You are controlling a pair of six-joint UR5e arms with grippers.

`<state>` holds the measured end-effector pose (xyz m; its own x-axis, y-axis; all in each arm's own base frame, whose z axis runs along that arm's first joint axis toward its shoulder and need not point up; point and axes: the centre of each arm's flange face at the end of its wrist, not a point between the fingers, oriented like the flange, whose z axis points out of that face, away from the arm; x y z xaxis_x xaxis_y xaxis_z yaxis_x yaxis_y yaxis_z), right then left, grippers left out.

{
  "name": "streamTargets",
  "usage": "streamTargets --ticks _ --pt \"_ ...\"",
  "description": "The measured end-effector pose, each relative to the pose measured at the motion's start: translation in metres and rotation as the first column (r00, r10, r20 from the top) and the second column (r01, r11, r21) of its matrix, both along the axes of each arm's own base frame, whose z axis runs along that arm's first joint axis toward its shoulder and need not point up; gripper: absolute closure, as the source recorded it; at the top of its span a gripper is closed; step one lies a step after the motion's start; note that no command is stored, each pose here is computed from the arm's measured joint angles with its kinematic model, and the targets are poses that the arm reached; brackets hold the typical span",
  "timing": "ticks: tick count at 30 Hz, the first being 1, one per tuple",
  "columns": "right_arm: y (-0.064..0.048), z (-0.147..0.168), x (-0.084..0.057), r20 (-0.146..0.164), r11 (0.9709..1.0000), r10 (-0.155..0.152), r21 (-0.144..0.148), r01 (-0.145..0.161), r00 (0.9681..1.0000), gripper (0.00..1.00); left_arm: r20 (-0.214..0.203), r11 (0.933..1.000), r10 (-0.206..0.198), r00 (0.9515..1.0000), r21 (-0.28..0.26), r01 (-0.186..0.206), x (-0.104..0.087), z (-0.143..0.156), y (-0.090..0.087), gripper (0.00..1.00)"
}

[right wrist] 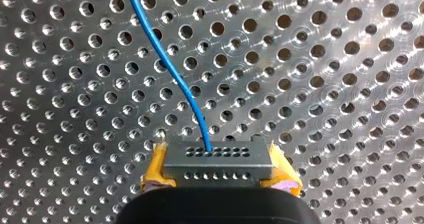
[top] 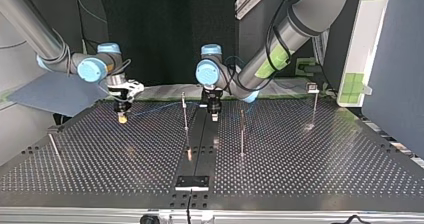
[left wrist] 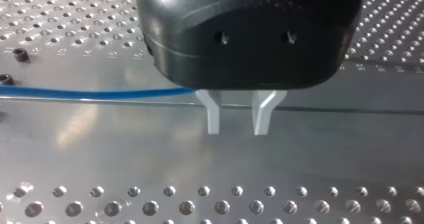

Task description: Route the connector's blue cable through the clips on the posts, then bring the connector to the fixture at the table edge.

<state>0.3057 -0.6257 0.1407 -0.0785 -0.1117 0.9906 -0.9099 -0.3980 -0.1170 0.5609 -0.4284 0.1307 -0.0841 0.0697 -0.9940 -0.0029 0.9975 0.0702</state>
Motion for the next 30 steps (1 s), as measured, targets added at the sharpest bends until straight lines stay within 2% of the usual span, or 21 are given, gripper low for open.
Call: streamTargets --ticks 1,10,20,22,23,25,26,27,28,30 --pt "-0.001 0.000 -0.001 0.000 1.0000 0.002 0.001 -0.002 1.0000 1.00 -0.001 1.0000 0.000 1.0000 0.001 0.000 0.000 0.000 0.000 0.53" --pt "-0.005 -0.018 0.003 -0.023 0.9987 0.033 0.039 -0.032 0.9992 1.00 -0.001 1.0000 -0.001 1.0000 0.009 0.001 0.001 0.001 0.000 0.53" --pt "-0.005 -0.015 0.014 -0.026 0.9977 0.060 0.033 -0.059 0.9979 1.00 -0.002 0.9999 -0.007 1.0000 0.011 0.007 0.008 0.010 -0.002 0.53" --pt "-0.005 -0.014 0.015 -0.026 0.9976 0.062 0.033 -0.061 0.9977 1.00 -0.002 0.9999 -0.007 1.0000 0.010 0.007 0.009 0.012 -0.003 0.46" --pt "-0.005 -0.014 0.015 -0.027 0.9976 0.062 0.033 -0.062 0.9977 1.00 -0.002 0.9999 -0.008 1.0000 0.010 0.008 0.009 0.013 -0.003 0.46" --pt "-0.005 -0.014 0.016 -0.028 0.9974 0.064 0.033 -0.063 0.9976 1.00 -0.003 0.9999 -0.010 0.9999 0.011 0.010 0.009 0.013 -0.003 0.25" --pt "-0.004 -0.014 0.016 -0.028 0.9974 0.065 0.033 -0.064 0.9975 1.00 -0.006 0.9999 -0.011 0.9999 0.012 0.011 0.009 0.013 -0.003 0.25" --pt "-0.004 -0.014 0.017 -0.028 0.9973 0.067 0.034 -0.066 0.9974 1.00 -0.009 0.9998 -0.011 0.9999 0.014 0.011 0.009 0.013 -0.003 0.13" --pt "-0.003 -0.014 0.018 -0.028 0.9972 0.068 0.034 -0.067 0.9973 1.00 -0.013 0.9998 -0.012 0.9998 0.017 0.012 0.008 0.013 -0.004 0.05" --pt "-0.002 -0.014 0.020 -0.029 0.9969 0.071 0.036 -0.070 0.9971 1.00 -0.024 0.9996 -0.014 0.9996 0.026 0.014 0.005 0.012 -0.005 0.02"
